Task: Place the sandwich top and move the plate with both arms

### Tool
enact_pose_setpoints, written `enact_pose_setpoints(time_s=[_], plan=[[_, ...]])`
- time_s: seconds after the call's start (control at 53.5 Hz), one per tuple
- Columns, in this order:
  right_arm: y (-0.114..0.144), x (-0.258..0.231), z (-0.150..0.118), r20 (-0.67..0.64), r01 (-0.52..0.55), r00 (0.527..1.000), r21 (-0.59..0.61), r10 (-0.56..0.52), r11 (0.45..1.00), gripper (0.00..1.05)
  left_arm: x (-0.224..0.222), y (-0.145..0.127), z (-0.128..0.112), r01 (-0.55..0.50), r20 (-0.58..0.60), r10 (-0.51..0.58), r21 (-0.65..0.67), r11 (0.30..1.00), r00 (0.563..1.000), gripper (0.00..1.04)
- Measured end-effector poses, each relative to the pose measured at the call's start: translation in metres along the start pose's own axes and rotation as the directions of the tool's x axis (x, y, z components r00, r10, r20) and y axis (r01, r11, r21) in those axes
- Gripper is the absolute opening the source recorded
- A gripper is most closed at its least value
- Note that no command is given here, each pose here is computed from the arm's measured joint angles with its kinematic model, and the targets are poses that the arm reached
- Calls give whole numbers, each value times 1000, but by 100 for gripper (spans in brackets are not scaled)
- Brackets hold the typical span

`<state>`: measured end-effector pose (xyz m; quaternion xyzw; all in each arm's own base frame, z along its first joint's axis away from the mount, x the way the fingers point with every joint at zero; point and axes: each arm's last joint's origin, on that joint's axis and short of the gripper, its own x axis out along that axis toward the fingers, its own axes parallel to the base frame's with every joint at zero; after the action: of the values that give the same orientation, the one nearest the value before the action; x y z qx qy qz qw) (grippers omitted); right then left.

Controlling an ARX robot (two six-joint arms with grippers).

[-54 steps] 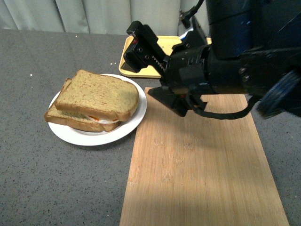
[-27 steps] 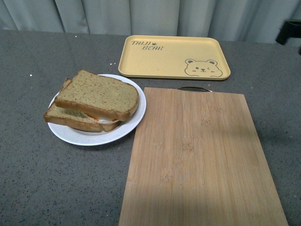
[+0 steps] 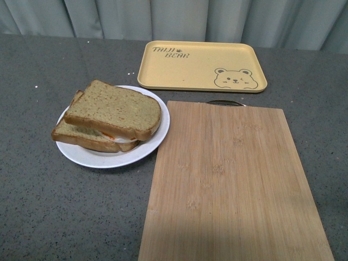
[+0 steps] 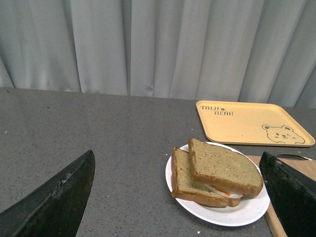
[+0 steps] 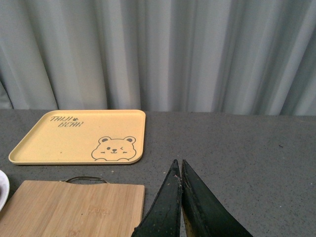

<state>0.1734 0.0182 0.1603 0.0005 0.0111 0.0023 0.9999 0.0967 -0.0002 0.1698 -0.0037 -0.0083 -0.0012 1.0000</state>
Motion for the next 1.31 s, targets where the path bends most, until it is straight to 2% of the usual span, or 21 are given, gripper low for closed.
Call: enact_pose_setpoints(time_s=[0.262, 0.374, 1.308], plan=[[-12, -20, 0, 2, -21, 1000, 2, 21, 1000, 1, 0, 0, 0, 0, 0, 0, 0, 1000, 1000, 98], [-18, -26, 1, 4, 6, 1000, 3, -6, 1000, 1, 0, 0, 0, 0, 0, 0, 0, 1000, 1000, 98], [-18, -60, 6, 30, 3, 1000, 2, -3, 1000, 1, 0, 0, 0, 0, 0, 0, 0, 1000, 1000, 98]])
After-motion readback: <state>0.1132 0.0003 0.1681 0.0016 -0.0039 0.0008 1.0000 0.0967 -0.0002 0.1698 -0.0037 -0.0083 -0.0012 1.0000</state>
